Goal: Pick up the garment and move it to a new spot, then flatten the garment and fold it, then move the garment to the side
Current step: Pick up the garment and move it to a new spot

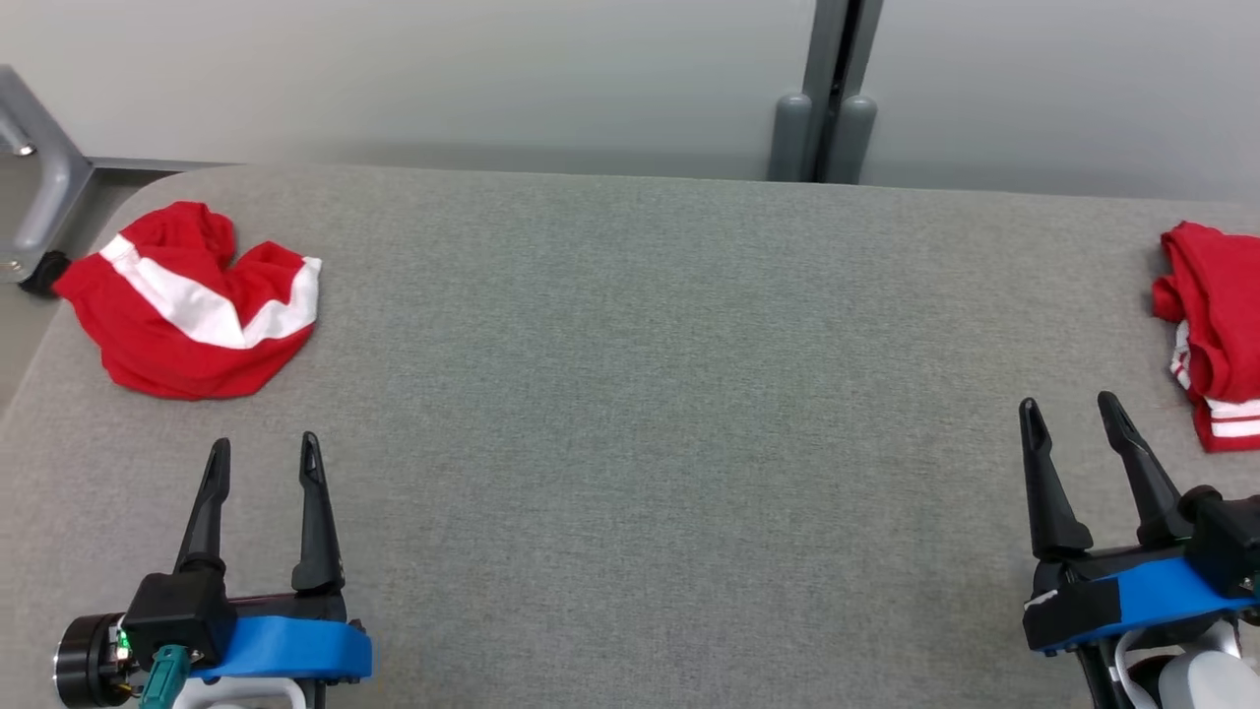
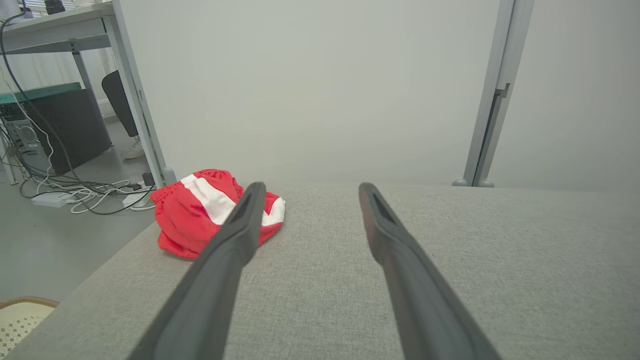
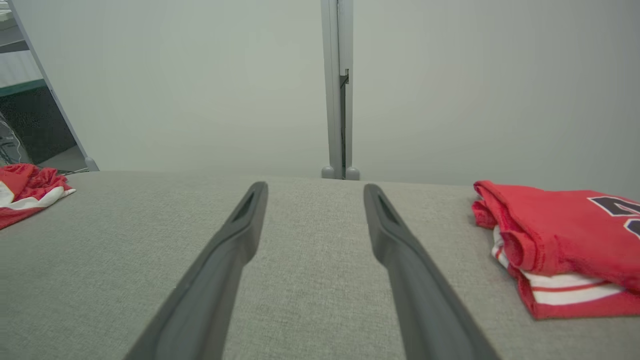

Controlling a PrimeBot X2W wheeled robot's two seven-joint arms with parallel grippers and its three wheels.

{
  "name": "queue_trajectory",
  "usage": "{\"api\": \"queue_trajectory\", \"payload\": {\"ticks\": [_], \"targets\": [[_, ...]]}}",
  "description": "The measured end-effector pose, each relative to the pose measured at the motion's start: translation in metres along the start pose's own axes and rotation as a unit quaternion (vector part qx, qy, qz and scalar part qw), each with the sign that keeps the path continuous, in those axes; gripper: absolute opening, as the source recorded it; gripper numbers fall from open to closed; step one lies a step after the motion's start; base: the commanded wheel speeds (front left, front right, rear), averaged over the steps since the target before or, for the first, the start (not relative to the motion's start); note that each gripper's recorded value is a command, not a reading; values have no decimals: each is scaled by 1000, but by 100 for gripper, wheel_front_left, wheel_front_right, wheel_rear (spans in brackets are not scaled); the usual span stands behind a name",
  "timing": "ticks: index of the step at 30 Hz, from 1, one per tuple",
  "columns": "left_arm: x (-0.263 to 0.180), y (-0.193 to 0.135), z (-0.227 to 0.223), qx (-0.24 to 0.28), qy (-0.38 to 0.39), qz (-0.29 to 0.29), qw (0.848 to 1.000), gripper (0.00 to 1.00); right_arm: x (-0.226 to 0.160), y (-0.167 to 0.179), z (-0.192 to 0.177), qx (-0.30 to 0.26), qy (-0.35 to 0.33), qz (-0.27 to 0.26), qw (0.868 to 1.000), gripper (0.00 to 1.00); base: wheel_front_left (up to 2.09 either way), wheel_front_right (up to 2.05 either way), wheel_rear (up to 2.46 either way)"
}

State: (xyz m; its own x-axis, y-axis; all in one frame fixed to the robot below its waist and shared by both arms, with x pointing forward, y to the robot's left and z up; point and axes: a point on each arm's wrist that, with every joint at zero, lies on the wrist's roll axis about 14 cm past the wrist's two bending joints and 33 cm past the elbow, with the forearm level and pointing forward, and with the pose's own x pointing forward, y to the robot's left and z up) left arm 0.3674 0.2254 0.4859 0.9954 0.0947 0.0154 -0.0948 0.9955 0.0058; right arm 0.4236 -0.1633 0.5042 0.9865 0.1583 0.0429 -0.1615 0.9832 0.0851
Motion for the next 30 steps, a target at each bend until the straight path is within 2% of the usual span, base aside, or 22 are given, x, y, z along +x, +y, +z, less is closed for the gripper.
{"api": "queue_trajectory", "payload": {"ticks": [10,18,25,30], "targets": [[-30,49,7,7,-4,79,997,100,25,50,-6,2,7,72,997,100,0,0,0],[-68,89,9,10,-1,151,988,100,42,100,-11,7,12,139,990,100,0,0,0],[-100,113,6,14,9,203,979,100,51,133,-18,11,20,181,983,100,0,0,0],[-108,120,5,16,13,218,976,100,53,142,-22,11,26,192,981,100,0,0,0]]}}
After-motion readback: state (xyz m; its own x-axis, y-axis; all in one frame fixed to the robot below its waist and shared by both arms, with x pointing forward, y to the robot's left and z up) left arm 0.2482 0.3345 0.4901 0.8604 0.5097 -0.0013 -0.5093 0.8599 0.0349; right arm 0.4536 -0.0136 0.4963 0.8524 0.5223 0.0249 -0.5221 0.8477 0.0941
